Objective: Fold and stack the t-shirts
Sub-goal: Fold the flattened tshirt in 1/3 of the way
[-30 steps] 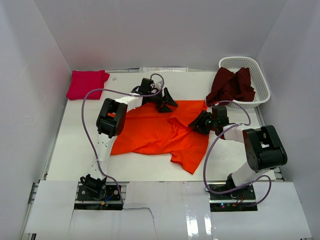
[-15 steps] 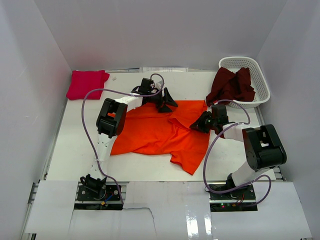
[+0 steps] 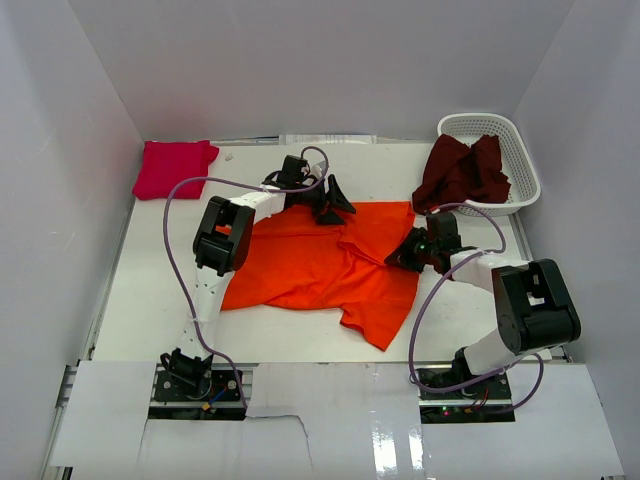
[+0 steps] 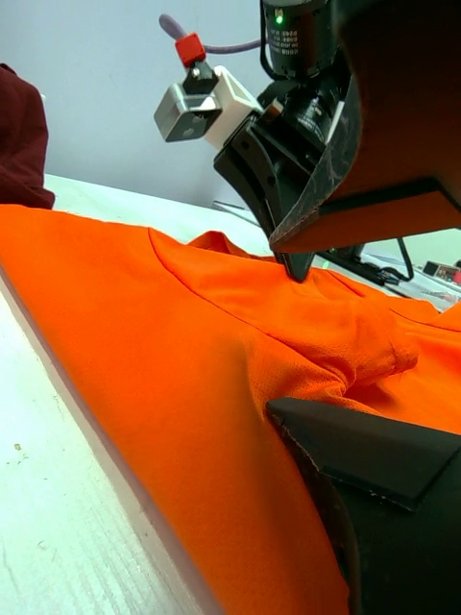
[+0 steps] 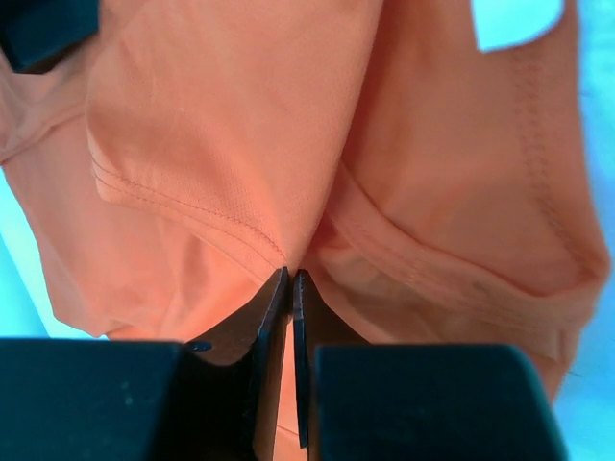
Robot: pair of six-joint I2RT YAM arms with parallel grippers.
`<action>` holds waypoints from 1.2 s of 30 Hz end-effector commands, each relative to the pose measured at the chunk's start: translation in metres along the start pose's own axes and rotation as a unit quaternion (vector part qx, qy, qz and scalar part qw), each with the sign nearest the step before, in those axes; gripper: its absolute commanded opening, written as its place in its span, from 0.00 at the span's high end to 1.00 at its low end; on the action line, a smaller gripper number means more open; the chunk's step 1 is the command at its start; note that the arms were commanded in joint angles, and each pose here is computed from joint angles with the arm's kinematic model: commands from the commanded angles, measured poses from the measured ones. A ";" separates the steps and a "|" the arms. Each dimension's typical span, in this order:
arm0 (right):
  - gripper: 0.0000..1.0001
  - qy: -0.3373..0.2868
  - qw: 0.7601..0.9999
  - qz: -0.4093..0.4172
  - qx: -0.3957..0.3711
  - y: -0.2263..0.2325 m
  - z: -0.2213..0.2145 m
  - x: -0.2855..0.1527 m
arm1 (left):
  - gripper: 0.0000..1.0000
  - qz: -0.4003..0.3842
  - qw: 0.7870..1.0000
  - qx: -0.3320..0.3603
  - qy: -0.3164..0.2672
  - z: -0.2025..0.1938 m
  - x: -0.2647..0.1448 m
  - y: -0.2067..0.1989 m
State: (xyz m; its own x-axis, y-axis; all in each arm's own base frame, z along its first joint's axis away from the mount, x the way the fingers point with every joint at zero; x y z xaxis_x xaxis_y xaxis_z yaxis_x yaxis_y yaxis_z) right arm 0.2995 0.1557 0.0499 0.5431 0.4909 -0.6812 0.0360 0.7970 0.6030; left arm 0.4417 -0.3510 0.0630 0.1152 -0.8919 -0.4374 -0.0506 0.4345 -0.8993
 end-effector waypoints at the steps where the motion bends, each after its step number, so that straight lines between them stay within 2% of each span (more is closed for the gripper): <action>1: 0.89 0.013 1.000 -0.020 -0.003 -0.013 -0.011 -0.005 | 0.27 -0.007 1.000 0.024 -0.008 0.004 -0.003 -0.018; 5: 0.87 0.023 0.999 -0.030 -0.012 -0.018 -0.014 -0.004 | 0.27 -0.005 1.000 0.024 -0.007 0.004 -0.004 -0.017; 7: 0.77 0.028 0.999 -0.028 -0.014 -0.018 -0.014 -0.003 | 0.27 -0.006 1.000 0.026 -0.007 0.003 -0.004 -0.018; 8: 0.62 0.028 0.999 -0.025 -0.016 -0.017 -0.011 -0.003 | 0.27 -0.007 1.000 0.024 -0.004 0.003 -0.004 -0.018; 12: 0.47 0.010 0.999 -0.023 -0.041 -0.008 0.010 -0.010 | 0.27 -0.014 1.000 0.021 0.011 -0.005 -0.011 -0.027; 20: 0.46 -0.070 0.990 -0.042 -0.116 0.024 0.077 -0.041 | 0.27 -0.051 0.997 0.037 0.045 -0.043 -0.057 -0.084; 21: 0.46 -0.080 0.988 -0.036 -0.125 0.032 0.087 -0.043 | 0.27 -0.062 0.996 0.050 0.043 -0.049 -0.069 -0.101; 25: 0.46 -0.084 0.983 -0.024 -0.159 0.044 0.110 -0.035 | 0.26 -0.070 0.994 0.065 0.044 -0.066 -0.099 -0.131; 27: 0.46 -0.066 0.983 -0.021 -0.169 0.044 0.113 -0.023 | 0.26 -0.063 0.995 0.071 0.033 -0.065 -0.113 -0.131; 30: 0.46 -0.043 0.981 -0.026 -0.189 0.042 0.123 -0.006 | 0.25 -0.030 0.999 0.040 -0.008 -0.050 -0.145 -0.090; 31: 0.47 -0.038 0.980 -0.028 -0.194 0.045 0.129 -0.003 | 0.25 -0.015 0.999 0.017 -0.035 -0.034 -0.164 -0.064; 32: 0.47 -0.032 0.979 -0.037 -0.198 0.042 0.131 0.000 | 0.25 0.006 0.999 -0.013 -0.038 -0.034 -0.169 -0.032; 33: 0.47 -0.019 0.979 -0.044 -0.199 0.037 0.128 0.009 | 0.26 0.030 0.998 0.001 -0.049 -0.029 -0.176 -0.011; 34: 0.47 -0.012 0.978 -0.048 -0.205 0.038 0.127 0.012 | 0.26 0.094 0.992 -0.026 -0.083 -0.020 -0.190 0.023; 36: 0.47 -0.010 0.972 -0.073 -0.221 0.039 0.129 0.016 | 0.26 0.159 0.981 -0.034 -0.102 -0.019 -0.200 0.056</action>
State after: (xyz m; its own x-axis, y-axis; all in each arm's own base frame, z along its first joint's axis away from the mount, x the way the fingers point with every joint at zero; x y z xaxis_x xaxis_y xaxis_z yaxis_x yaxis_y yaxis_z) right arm 0.4174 0.1466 0.1100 0.5894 0.3934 -0.7056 -0.2050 0.9176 0.3405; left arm 0.4086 -0.2040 0.1705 0.2823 -0.8386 -0.4659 -0.0250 0.4790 -0.8774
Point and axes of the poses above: each gripper's point midway between its finger pads, its own x axis out along the fingers, its own y axis along the line the jaws close on, z = x × y, the point moved 2 cm from there along -x, back along the fingers, and after that the axes turned 7 degrees about -x, right-handed, at the moved point
